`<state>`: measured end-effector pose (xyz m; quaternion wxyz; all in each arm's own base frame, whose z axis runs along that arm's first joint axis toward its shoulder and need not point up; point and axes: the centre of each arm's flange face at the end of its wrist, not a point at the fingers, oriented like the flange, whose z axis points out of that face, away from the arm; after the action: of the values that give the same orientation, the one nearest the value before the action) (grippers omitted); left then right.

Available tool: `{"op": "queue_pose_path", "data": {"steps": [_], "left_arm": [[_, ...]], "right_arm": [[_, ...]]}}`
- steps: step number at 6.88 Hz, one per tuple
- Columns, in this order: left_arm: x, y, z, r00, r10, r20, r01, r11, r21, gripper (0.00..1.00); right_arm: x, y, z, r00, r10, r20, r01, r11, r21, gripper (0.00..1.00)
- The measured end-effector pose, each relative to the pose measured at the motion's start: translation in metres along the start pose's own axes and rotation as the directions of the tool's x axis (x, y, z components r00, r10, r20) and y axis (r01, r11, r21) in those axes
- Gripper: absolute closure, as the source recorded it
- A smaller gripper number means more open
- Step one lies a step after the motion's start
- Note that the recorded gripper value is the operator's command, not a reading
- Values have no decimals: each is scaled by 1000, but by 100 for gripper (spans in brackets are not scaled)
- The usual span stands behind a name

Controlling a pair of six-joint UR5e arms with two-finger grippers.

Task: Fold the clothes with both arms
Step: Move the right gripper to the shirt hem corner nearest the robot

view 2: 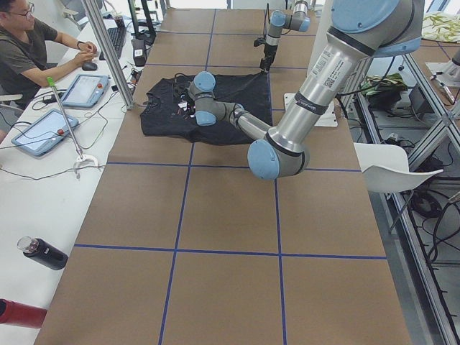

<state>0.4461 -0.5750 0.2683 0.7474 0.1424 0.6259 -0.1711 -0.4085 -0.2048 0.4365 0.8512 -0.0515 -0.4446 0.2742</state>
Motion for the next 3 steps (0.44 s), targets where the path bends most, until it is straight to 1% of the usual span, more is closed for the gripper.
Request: {"op": "queue_pose_path", "data": {"steps": [2, 3], "left_arm": [[-5, 0, 1, 1000, -1, 7, 1, 1000, -1, 11], [-9, 0, 1, 1000, -2, 13, 2, 1000, 0, 11]], "right_arm": [[1, 4, 0, 1000, -4, -2, 4, 1000, -7, 45], [1, 6, 0, 1000, -6, -3, 6, 1000, -9, 46]]}}
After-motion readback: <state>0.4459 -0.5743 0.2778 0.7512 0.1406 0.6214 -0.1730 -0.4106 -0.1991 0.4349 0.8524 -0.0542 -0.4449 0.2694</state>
